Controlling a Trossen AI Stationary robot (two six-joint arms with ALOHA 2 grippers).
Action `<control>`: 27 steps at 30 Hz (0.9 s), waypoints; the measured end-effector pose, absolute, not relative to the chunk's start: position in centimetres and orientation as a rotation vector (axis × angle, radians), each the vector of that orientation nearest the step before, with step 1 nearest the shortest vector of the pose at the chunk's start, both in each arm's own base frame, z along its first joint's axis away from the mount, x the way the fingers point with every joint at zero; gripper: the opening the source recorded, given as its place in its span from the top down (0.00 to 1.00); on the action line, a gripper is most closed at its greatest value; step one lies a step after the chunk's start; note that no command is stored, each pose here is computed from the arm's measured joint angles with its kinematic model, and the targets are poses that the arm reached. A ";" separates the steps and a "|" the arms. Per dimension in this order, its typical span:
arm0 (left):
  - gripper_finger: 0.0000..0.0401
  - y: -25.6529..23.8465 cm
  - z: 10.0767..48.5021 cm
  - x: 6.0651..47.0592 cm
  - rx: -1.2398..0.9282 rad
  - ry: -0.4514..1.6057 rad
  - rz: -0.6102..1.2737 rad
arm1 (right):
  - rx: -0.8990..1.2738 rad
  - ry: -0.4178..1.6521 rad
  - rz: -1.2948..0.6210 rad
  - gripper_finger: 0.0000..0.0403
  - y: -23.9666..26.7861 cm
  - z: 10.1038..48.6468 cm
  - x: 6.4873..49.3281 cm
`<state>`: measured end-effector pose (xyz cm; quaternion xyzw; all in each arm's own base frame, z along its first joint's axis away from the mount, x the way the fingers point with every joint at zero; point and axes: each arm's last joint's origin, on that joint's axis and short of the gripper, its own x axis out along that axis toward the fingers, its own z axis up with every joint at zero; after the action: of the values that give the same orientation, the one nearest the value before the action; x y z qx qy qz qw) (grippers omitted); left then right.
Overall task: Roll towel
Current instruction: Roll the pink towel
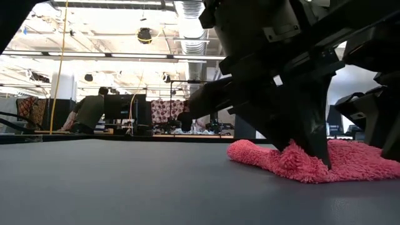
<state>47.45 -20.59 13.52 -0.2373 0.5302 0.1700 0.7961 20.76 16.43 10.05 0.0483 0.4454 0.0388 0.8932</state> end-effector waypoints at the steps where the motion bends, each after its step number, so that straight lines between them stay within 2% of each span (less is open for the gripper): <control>1: 0.98 -20.5 13.5 47.5 -0.527 1.145 0.363 | 0.104 0.927 0.084 0.76 16.5 10.1 20.8; 7: 0.99 -20.6 13.9 47.8 -0.600 1.139 0.356 | 0.141 0.974 0.121 0.89 17.1 10.7 21.2; 10: 0.99 -21.1 14.5 48.1 -0.603 1.151 0.279 | 0.187 1.043 0.177 0.93 17.6 11.2 21.4; 15: 1.00 -21.3 16.2 48.5 -0.574 1.127 0.218 | 0.255 1.088 0.254 0.94 18.1 12.5 21.6; 27: 1.00 -21.3 17.4 48.9 -0.656 1.118 0.169 | 0.471 1.209 0.235 0.94 16.8 14.5 21.1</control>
<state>48.95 -21.35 17.42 -0.3052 0.5199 0.0788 0.7939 21.09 16.78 14.51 0.2188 0.5616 0.1094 0.7904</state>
